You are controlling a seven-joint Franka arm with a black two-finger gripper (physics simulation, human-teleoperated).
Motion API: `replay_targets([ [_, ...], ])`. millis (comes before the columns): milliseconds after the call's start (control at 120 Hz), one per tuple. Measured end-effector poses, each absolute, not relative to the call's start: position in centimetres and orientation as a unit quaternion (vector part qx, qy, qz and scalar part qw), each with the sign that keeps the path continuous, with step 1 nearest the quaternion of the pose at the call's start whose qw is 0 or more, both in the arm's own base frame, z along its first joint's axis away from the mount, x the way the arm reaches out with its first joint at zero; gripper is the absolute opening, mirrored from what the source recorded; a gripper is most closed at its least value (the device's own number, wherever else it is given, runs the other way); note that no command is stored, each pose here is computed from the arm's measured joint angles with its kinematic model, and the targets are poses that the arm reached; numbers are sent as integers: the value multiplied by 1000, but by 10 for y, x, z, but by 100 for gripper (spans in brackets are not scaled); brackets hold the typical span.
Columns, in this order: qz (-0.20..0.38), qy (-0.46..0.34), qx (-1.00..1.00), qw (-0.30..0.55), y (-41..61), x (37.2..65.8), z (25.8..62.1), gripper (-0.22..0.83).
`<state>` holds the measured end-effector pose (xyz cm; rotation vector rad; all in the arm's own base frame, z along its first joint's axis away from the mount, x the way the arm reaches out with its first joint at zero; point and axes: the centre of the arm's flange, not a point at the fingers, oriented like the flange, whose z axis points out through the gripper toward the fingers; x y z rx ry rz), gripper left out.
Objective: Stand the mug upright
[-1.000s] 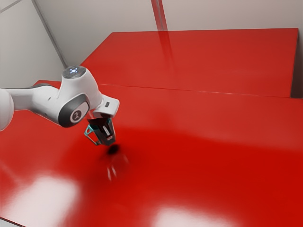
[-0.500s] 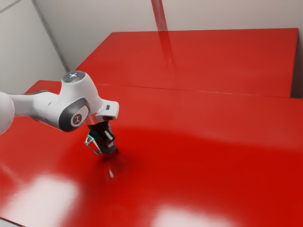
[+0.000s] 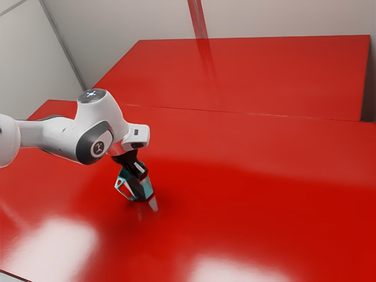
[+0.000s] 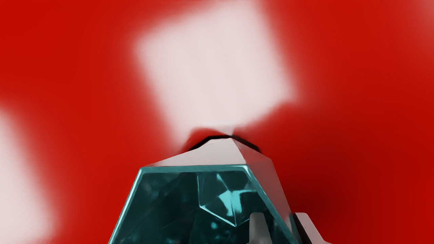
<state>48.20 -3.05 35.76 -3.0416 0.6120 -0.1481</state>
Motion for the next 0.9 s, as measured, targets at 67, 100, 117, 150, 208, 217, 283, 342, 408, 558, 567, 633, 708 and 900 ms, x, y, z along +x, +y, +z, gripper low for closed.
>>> replay_targets([
  [67,-48,196,-979,17,-31,482,358,1],
  [100,-48,196,-979,17,-31,482,358,3],
  [117,-48,196,-979,17,-31,482,358,4],
  [150,-49,197,-979,17,-32,482,358,6],
  [208,-49,197,-979,17,-33,482,359,10],
  [217,-50,197,-979,17,-33,482,359,10],
  [283,-51,197,-979,17,-33,483,361,14],
  [342,-52,197,-979,16,-34,483,361,16],
  [408,-53,197,-979,16,-35,483,362,19],
  [558,-58,195,-979,14,-36,485,367,26],
  [567,-58,195,-979,14,-36,485,367,26],
  [633,-62,194,-979,12,-37,486,371,28],
  [708,-67,194,-979,10,-38,486,377,30],
  [900,-80,183,-980,-4,-41,495,408,33],
])
